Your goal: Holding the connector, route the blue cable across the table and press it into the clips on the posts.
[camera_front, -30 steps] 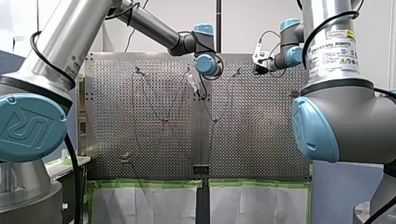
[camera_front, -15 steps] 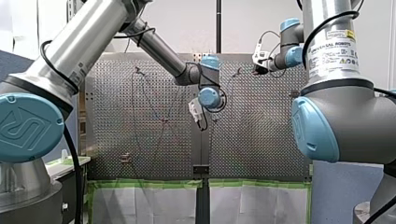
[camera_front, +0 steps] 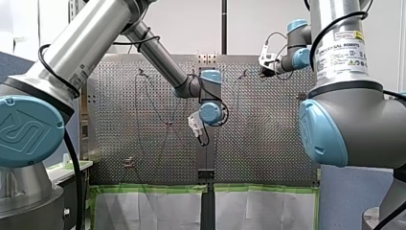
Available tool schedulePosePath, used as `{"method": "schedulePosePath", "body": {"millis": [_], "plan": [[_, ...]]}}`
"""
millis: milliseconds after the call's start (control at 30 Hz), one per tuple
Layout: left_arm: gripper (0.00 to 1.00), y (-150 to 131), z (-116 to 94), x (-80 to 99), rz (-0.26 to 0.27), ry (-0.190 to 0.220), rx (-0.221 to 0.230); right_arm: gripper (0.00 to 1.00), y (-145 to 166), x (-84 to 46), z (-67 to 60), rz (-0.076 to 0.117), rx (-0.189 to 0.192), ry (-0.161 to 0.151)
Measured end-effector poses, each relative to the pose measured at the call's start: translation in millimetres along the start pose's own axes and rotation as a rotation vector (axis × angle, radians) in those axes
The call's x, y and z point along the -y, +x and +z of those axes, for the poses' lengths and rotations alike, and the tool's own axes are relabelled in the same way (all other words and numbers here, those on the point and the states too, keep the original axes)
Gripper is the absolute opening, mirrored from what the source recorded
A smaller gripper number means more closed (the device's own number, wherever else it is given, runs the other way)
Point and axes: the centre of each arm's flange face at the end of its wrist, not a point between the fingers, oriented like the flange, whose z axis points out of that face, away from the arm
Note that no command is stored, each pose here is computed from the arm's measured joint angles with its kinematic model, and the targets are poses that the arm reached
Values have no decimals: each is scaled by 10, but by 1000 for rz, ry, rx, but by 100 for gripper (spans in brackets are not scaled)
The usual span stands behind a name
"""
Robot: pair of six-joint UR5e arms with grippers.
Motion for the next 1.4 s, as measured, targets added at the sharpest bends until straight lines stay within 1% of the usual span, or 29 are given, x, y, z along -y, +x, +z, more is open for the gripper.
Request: {"method": "schedulePosePath", "body": {"millis": [333,467,533,600,700,967,1067,1233,1333,1400], "plan": [[100,-304,-178,-35,-46,28,70,0,-12,17,6,1,2,3],[100,-416,-249,-46,-64,52,93,0,-15,26,9,1,3,4],[100,-411,-288,-81,-68,57,98,0,-16,31,10,1,3,5],[100,-325,-326,-160,-65,47,95,0,-21,32,13,1,3,6],[100,-137,-393,-293,-59,26,81,0,-25,36,14,1,4,7],[100,357,-619,-527,-34,35,16,0,-27,36,16,0,4,7],[100,527,-698,-626,-11,45,-11,0,-27,36,16,0,4,7],[100,795,-836,-808,45,61,-57,0,-32,33,18,1,5,6],[100,944,-924,-947,84,56,-79,0,-34,33,19,1,5,6],[100,1024,-965,-1064,109,40,-88,0,-36,32,20,1,5,6]]}}
